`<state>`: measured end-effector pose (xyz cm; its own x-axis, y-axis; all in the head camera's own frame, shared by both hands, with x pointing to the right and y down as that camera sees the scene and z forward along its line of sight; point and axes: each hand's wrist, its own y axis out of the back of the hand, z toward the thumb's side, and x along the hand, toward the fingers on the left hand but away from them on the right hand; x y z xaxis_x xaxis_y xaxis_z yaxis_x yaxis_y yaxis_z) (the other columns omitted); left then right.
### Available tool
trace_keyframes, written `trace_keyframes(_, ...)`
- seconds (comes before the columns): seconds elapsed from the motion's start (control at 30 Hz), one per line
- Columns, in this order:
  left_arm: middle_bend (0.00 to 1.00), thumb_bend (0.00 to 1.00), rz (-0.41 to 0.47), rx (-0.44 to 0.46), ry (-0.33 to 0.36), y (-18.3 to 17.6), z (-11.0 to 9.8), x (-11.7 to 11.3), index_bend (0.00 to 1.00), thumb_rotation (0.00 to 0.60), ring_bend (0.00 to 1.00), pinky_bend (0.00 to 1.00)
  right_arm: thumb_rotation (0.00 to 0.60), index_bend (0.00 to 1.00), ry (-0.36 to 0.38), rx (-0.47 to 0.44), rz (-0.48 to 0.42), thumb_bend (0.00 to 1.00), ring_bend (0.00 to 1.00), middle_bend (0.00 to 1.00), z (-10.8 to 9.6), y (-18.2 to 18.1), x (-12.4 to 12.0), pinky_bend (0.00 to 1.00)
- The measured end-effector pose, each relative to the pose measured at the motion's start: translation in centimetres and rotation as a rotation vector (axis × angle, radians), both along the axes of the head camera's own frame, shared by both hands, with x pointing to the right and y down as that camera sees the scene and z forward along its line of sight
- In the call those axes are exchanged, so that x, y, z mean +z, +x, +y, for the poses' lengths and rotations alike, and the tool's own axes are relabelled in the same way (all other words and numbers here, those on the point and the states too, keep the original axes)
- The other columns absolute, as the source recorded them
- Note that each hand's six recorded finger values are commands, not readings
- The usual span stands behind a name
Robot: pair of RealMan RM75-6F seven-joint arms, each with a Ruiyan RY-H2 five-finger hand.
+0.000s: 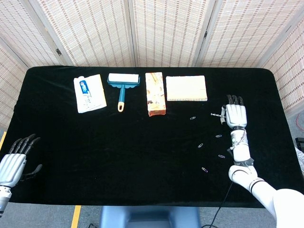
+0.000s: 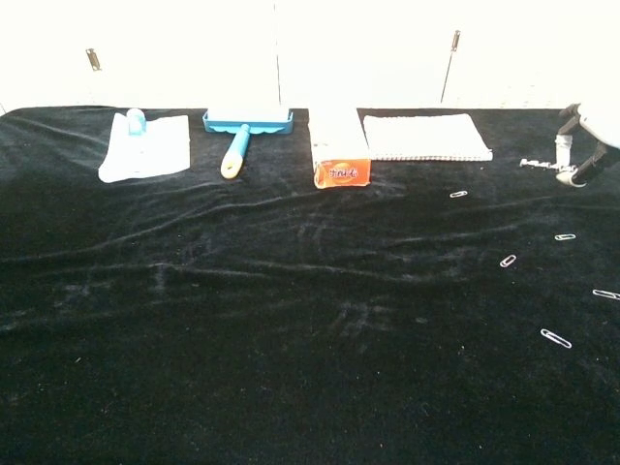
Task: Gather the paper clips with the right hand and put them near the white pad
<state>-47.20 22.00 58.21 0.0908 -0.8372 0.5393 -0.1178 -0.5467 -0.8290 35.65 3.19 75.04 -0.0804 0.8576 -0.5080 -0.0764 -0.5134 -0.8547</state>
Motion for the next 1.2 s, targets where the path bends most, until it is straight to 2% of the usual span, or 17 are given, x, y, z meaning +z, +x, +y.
trace_keyframes(0.17,0.00,0.39,0.004,0.008,0.000,0.2,0.1,0.0,0.00,0.600,0.00,0.00,0.600,0.83,0.023,-0.094,0.109,0.45,0.00,0.11,-0.9,-0.8,-1.2,0.00)
trace_keyframes(0.4,0.00,0.39,0.011,0.012,0.009,0.3,0.2,-0.3,0.00,0.600,0.00,0.00,0.600,0.83,0.020,-0.251,0.309,0.45,0.00,0.11,-2.1,-3.3,-2.4,0.00)
trace_keyframes(0.6,0.00,0.39,0.018,0.009,0.017,0.2,0.3,-0.7,0.00,0.600,0.00,0.00,0.600,0.83,-0.012,-0.327,0.400,0.45,0.00,0.11,-2.5,-6.0,-2.2,0.00)
trace_keyframes(0.9,0.00,0.39,0.025,0.002,0.032,-0.2,0.5,-1.3,0.00,0.600,0.00,0.00,0.600,0.83,-0.072,-0.392,0.432,0.45,0.00,0.11,-1.7,-9.2,0.3,0.00)
trace_keyframes(1.2,0.00,0.39,0.030,0.000,0.036,-0.4,0.5,-1.5,0.00,0.600,0.00,0.00,0.600,0.83,-0.088,-0.423,0.430,0.45,0.00,0.11,-1.1,-11.1,1.9,0.00)
